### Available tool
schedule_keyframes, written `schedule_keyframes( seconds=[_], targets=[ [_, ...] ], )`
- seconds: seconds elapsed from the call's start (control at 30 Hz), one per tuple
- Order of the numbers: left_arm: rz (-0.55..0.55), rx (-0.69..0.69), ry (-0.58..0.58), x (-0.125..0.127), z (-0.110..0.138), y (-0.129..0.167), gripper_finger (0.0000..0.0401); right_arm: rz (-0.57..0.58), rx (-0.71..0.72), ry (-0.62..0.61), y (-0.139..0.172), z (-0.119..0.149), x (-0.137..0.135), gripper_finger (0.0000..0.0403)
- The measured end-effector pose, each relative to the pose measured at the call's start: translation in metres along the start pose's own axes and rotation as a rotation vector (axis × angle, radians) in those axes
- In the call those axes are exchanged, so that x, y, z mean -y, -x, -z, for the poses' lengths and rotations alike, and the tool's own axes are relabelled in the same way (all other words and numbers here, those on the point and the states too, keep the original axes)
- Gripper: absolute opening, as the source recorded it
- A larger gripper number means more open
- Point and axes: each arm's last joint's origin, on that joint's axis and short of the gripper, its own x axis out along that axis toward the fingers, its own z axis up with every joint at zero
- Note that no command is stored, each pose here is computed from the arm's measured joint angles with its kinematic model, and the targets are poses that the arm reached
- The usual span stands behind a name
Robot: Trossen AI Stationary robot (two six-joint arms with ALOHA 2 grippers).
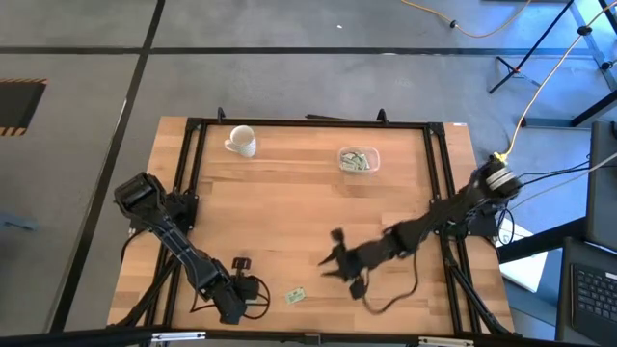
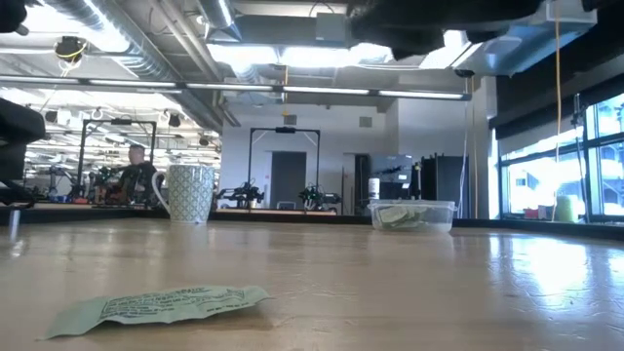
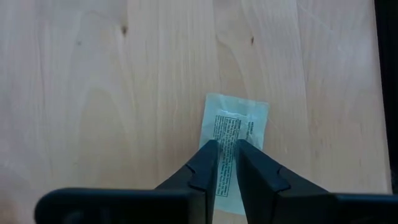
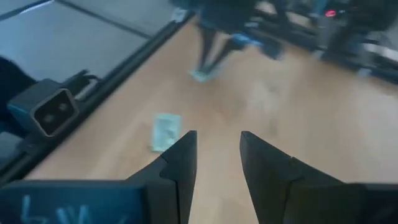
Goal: Pick and place items into bin
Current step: Put the stevia packet into the transparent bin
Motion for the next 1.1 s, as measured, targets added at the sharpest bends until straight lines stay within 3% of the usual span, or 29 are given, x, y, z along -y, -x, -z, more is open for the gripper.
schedule_keyframes(
  seconds=[0.2, 0.37, 1.1],
  targets=[
    [-0.006, -0.003, 0.0, -0.001, 0.0, 0.0, 0.002, -0.056, -0.026, 0.083, -0.043, -0.007, -0.032, 0.0126],
    [-0.007, -0.001, 0.015, -0.001, 0.0, 0.0, 0.0005, -0.07, -0.098, 0.093, -0.068, 0.001, -0.041, 0.0126],
    [-0.006, 0.012, 0.02, 0.0, -0.001, 0.0, 0.0005, -0.103, -0.212, 0.018, -0.125, 0.036, -0.04, 0.0126]
  ],
)
